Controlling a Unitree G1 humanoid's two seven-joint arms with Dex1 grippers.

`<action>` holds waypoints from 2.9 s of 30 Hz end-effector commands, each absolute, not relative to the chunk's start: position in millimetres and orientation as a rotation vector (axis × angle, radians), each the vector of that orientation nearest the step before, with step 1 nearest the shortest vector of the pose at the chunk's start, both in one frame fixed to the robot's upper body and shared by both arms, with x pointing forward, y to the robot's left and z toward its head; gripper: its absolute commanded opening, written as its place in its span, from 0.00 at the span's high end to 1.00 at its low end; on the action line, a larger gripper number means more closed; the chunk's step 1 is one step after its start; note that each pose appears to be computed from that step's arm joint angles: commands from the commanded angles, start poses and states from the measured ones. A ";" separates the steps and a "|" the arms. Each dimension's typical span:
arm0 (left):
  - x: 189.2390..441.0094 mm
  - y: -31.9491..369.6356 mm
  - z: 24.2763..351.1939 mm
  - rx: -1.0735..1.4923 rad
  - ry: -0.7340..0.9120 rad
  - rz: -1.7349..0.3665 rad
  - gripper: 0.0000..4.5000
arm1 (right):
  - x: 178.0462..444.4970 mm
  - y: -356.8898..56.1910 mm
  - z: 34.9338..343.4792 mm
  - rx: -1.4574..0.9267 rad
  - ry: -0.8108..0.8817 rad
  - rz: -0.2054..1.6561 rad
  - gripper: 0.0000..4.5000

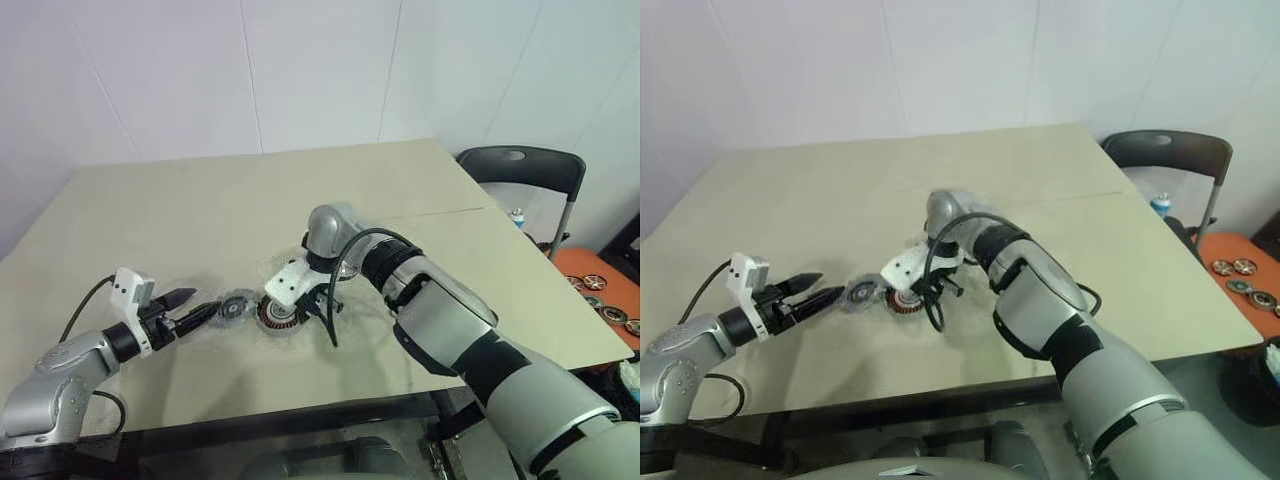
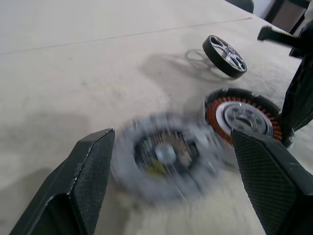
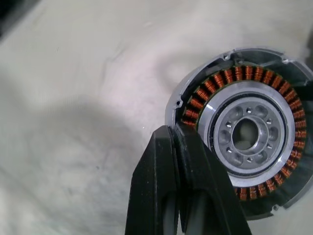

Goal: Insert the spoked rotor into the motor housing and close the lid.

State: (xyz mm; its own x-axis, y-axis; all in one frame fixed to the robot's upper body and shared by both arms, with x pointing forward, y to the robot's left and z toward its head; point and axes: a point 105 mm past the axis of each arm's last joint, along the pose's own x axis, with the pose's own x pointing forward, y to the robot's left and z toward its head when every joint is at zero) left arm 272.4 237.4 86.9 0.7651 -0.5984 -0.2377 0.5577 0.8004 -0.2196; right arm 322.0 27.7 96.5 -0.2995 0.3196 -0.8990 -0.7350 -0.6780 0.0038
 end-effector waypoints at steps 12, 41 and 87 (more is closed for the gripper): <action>276.1 236.4 95.5 -0.104 0.281 -0.663 0.10 | 299.4 61.9 106.2 -0.880 0.832 1.804 1.00; 283.4 233.9 91.9 -0.100 0.311 -0.705 0.10 | 326.1 28.2 102.1 -0.758 0.939 1.452 1.00; 274.2 228.6 113.0 -0.082 0.285 -0.749 0.10 | 373.5 -93.8 151.8 -0.079 0.213 1.107 0.56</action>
